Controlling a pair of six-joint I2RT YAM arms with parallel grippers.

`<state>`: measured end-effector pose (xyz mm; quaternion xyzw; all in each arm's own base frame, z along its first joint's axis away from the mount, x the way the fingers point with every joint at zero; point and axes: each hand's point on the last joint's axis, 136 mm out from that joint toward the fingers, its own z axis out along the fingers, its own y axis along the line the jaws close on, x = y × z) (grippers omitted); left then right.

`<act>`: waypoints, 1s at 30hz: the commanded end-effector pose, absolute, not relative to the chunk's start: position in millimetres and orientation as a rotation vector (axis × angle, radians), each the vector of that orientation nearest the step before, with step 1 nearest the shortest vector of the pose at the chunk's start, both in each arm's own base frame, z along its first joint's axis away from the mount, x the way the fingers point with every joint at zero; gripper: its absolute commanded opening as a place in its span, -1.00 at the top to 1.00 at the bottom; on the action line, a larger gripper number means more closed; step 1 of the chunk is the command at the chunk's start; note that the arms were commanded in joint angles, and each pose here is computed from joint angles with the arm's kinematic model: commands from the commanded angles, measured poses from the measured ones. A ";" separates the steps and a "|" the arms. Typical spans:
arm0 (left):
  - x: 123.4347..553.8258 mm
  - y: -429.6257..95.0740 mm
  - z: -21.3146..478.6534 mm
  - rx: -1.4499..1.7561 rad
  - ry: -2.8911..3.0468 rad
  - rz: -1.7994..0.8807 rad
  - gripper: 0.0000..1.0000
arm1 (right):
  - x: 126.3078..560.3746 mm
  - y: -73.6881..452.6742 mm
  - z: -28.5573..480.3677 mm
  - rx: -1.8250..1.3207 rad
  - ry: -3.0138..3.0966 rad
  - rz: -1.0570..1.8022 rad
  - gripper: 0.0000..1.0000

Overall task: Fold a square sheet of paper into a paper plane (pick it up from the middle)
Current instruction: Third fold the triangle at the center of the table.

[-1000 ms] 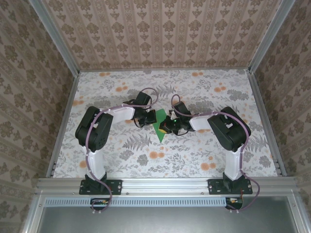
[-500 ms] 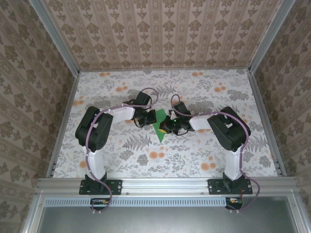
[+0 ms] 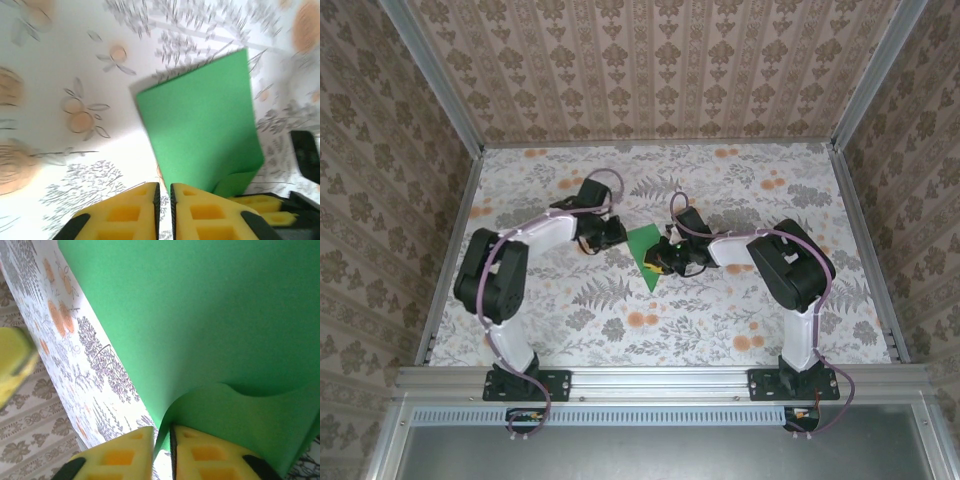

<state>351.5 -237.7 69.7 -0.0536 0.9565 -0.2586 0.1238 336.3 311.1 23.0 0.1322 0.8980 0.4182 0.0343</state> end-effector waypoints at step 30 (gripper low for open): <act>307.0 -295.9 61.5 0.028 2.816 -0.965 1.00 | 315.3 289.3 -15.6 0.476 2.920 1.076 1.00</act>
